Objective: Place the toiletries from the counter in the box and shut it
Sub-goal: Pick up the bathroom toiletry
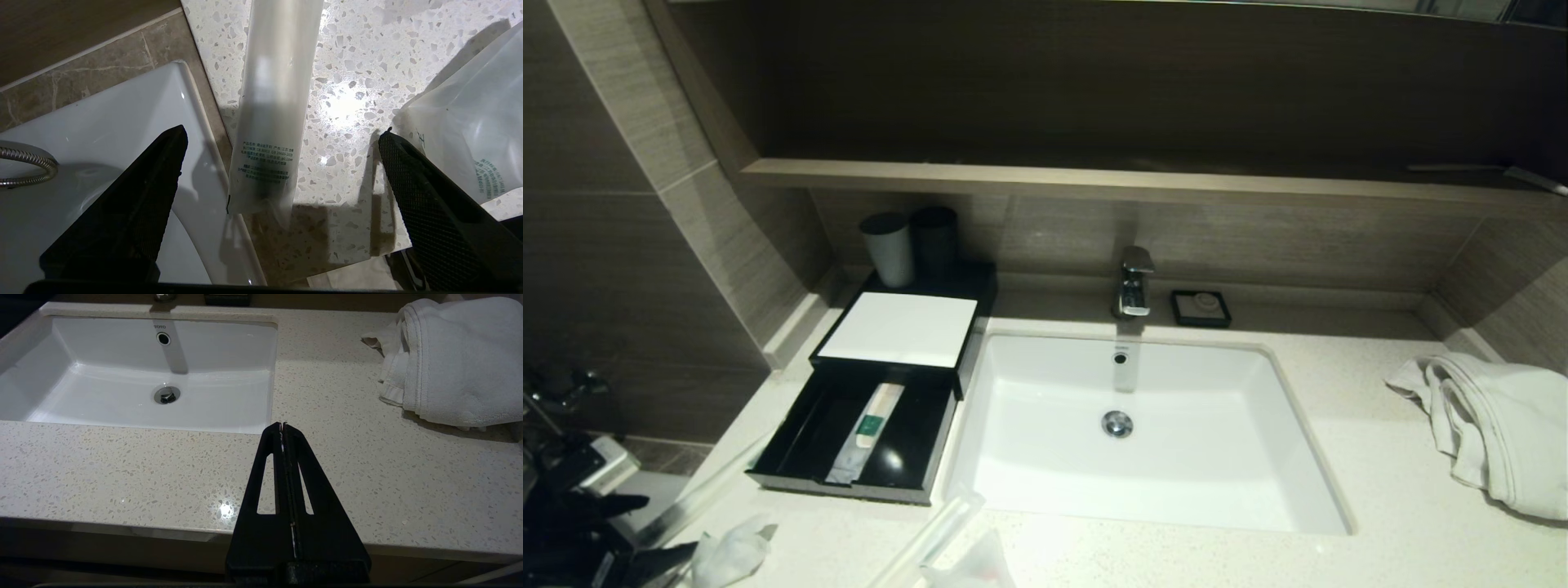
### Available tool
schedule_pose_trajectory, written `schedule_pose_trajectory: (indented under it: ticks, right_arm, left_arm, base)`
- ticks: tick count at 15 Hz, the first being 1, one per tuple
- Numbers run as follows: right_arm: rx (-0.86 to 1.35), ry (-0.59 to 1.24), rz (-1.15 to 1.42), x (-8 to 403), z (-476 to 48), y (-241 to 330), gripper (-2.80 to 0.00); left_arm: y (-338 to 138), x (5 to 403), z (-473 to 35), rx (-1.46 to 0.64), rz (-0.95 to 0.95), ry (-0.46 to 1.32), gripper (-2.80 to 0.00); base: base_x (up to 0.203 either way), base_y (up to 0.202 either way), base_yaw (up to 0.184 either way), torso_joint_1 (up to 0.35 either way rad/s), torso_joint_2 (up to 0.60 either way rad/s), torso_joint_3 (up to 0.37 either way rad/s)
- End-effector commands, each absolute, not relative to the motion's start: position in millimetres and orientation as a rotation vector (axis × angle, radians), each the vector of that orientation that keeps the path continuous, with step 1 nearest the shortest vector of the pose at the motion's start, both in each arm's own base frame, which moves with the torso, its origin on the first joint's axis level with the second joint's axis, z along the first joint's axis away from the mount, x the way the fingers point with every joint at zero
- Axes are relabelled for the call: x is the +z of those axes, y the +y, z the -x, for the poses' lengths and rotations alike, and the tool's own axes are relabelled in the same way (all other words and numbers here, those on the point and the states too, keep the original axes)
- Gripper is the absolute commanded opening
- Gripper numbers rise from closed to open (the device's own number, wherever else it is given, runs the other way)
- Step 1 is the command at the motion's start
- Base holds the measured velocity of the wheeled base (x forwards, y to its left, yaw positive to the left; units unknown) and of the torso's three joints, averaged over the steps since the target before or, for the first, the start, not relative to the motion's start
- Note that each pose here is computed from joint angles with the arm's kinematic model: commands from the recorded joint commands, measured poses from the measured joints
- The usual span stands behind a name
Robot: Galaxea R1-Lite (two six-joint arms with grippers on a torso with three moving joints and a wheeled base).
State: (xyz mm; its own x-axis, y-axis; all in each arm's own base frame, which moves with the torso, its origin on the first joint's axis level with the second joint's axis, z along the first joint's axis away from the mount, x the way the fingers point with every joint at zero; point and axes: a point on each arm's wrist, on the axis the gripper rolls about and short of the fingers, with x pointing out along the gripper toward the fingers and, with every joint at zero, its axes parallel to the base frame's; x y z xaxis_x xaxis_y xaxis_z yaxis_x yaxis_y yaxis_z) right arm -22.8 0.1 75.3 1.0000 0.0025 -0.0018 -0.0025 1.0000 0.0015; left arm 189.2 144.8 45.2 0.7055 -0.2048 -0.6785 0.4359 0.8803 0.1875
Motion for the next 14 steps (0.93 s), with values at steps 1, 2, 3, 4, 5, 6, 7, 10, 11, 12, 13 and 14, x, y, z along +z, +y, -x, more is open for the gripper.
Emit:
schedule_pose_trajectory:
  ticks: [1,2,3,4,5,6,7,10,11,12,13,14]
  right_arm:
    - [0.003,0.002,-0.002,75.3,22.8,0.1,-2.8]
    - [0.003,0.002,-0.002,75.3,22.8,0.1,-2.8]
    - [0.003,0.002,-0.002,75.3,22.8,0.1,-2.8]
    - [0.003,0.002,-0.002,75.3,22.8,0.1,-2.8]
    - [0.003,0.002,-0.002,75.3,22.8,0.1,-2.8]
    - [0.003,0.002,-0.002,75.3,22.8,0.1,-2.8]
    - [0.003,0.002,-0.002,75.3,22.8,0.1,-2.8]
    - [0.003,0.002,-0.002,75.3,22.8,0.1,-2.8]
    - [0.003,0.002,-0.002,75.3,22.8,0.1,-2.8]
    - [0.003,0.002,-0.002,75.3,22.8,0.1,-2.8]
    - [0.003,0.002,-0.002,75.3,22.8,0.1,-2.8]
    - [0.003,0.002,-0.002,75.3,22.8,0.1,-2.8]
  left_arm:
    - [145.0,44.8,-189.4,-0.368,-0.355,0.699,0.0]
    - [145.1,44.1,-189.6,-0.37,-0.352,0.701,0.0]
    - [145.2,43.4,-189.6,-0.371,-0.35,0.703,0.0]
    - [145.2,43.1,-189.7,-0.371,-0.349,0.703,0.0]
    - [145.3,42.3,-189.8,-0.372,-0.347,0.706,0.0]
    - [145.4,41.3,-189.9,-0.374,-0.344,0.708,0.0]
    - [145.7,41.2,-189.7,-0.373,-0.342,0.708,0.0]
    - [145.8,40.8,-189.8,-0.373,-0.34,0.709,0.0]
    - [145.8,40.9,-189.9,-0.373,-0.34,0.708,0.0]
    - [146.0,41.0,-189.9,-0.373,-0.34,0.708,0.0]
    - [146.1,40.8,-189.6,-0.372,-0.339,0.709,-2.8]
    - [146.3,41.0,-189.8,-0.371,-0.34,0.708,-2.8]
  base:
    - [0.0,0.0,0.0,0.0,0.0,0.0]
    - [0.0,0.0,0.0,0.0,0.0,0.0]
    - [0.0,0.0,0.0,0.0,0.0,0.0]
    - [0.0,0.0,0.0,0.0,0.0,0.0]
    - [0.0,0.0,0.0,0.0,0.0,0.0]
    - [0.0,0.0,0.0,0.0,0.0,0.0]
    - [0.0,0.0,0.0,0.0,0.0,0.0]
    - [0.0,0.0,0.0,0.0,0.0,0.0]
    - [0.0,0.0,0.0,0.0,0.0,0.0]
    - [0.0,0.0,0.0,0.0,0.0,0.0]
    - [0.0,0.0,0.0,0.0,0.0,0.0]
    - [0.0,0.0,0.0,0.0,0.0,0.0]
